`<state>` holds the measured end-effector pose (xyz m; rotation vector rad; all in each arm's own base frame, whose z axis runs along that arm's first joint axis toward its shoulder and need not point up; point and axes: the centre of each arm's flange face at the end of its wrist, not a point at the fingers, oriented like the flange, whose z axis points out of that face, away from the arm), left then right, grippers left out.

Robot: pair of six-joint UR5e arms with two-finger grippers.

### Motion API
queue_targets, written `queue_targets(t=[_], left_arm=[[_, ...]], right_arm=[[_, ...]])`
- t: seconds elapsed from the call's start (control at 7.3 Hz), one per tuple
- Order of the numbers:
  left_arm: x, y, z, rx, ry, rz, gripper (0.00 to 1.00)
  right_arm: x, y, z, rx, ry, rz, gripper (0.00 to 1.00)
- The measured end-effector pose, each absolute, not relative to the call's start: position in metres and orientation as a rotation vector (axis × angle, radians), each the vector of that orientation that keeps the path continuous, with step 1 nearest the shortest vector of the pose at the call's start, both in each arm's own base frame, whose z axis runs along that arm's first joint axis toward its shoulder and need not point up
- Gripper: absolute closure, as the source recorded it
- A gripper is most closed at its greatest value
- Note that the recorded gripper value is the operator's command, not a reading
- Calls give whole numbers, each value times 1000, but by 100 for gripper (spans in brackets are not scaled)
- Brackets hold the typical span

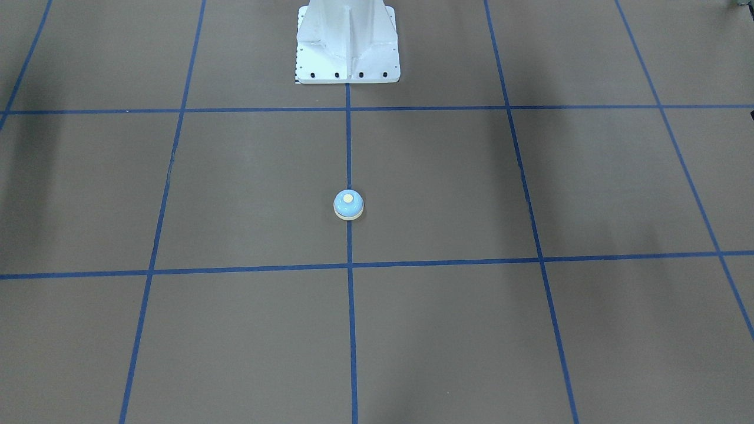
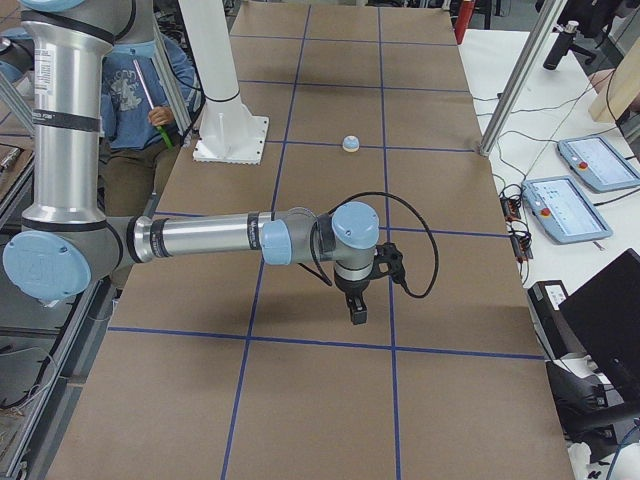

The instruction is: Place and press bell with both arms

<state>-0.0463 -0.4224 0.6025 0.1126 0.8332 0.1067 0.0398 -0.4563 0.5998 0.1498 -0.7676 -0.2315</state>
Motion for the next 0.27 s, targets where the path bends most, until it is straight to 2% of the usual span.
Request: queue_targets(t=[0.27], left_arm=[[-46, -421, 601, 115, 832, 107, 0]], right_arm=[[40, -456, 600, 150, -765, -231, 0]])
